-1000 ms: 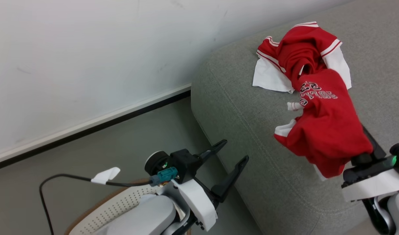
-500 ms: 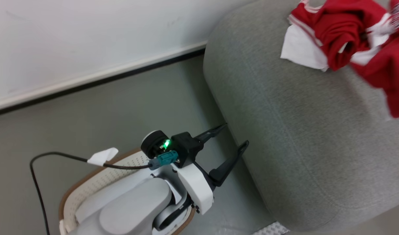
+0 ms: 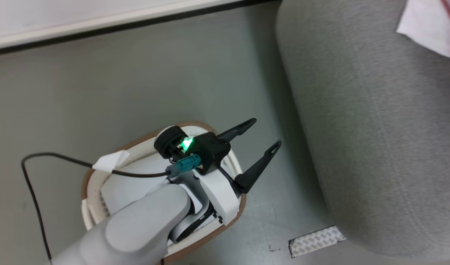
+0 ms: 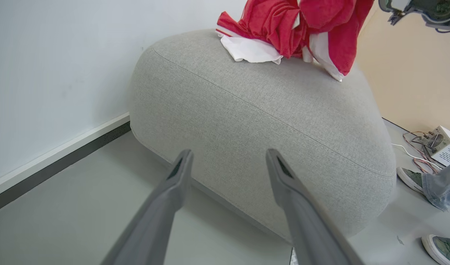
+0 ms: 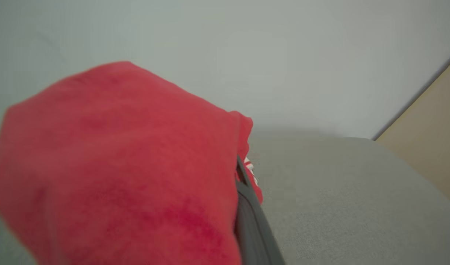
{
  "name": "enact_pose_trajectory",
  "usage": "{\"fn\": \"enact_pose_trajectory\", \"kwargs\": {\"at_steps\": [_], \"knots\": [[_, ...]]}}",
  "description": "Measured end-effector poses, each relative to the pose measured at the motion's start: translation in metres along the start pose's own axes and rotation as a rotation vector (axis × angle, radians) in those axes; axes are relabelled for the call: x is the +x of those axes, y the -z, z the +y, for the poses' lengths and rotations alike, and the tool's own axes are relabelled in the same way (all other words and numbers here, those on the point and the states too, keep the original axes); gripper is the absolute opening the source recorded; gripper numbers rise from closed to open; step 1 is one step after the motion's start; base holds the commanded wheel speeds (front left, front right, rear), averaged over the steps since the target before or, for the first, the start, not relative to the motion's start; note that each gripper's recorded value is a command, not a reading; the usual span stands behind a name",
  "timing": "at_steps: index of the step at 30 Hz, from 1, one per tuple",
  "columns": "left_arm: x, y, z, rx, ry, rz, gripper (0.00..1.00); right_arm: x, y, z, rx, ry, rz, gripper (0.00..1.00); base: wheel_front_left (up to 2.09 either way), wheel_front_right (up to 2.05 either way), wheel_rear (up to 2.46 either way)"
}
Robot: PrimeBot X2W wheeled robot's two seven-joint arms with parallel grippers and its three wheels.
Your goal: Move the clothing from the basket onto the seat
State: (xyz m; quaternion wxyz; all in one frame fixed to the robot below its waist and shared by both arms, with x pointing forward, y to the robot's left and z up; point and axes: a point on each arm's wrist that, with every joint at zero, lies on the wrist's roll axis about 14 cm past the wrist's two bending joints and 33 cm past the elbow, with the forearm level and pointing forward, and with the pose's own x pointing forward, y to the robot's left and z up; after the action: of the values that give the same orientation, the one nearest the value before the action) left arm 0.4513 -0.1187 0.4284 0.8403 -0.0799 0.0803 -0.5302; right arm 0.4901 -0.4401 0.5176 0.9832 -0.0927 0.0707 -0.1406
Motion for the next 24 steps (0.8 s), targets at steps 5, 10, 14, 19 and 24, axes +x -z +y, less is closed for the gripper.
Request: {"fn": "enact_pose_trajectory", "kwargs": {"at_steps": [5,10,14,19,24], "knots": [[-0.007,0.014,0.015,-0.020,-0.038,0.021,1.00,0.020,0.042,0.006,-0.012,-0.008,0.197,0.00,0.00,0.00,0.00],[-0.015,0.024,0.025,-0.031,-0.074,0.037,1.00,0.015,0.099,0.020,0.019,-0.030,0.487,0.00,0.00,0.00,0.00],[-0.016,0.018,0.025,-0.024,-0.089,0.022,1.00,0.012,0.102,0.019,0.017,-0.036,0.541,0.89,0.00,0.00,0.00],[-0.019,0.009,0.026,-0.010,-0.108,0.008,1.00,0.008,0.091,0.011,-0.017,-0.040,0.544,1.00,0.00,0.00,0.00],[-0.023,0.001,0.019,-0.009,-0.119,0.001,1.00,-0.005,0.079,0.005,-0.047,-0.051,0.552,1.00,0.00,0.00,0.00]]}}
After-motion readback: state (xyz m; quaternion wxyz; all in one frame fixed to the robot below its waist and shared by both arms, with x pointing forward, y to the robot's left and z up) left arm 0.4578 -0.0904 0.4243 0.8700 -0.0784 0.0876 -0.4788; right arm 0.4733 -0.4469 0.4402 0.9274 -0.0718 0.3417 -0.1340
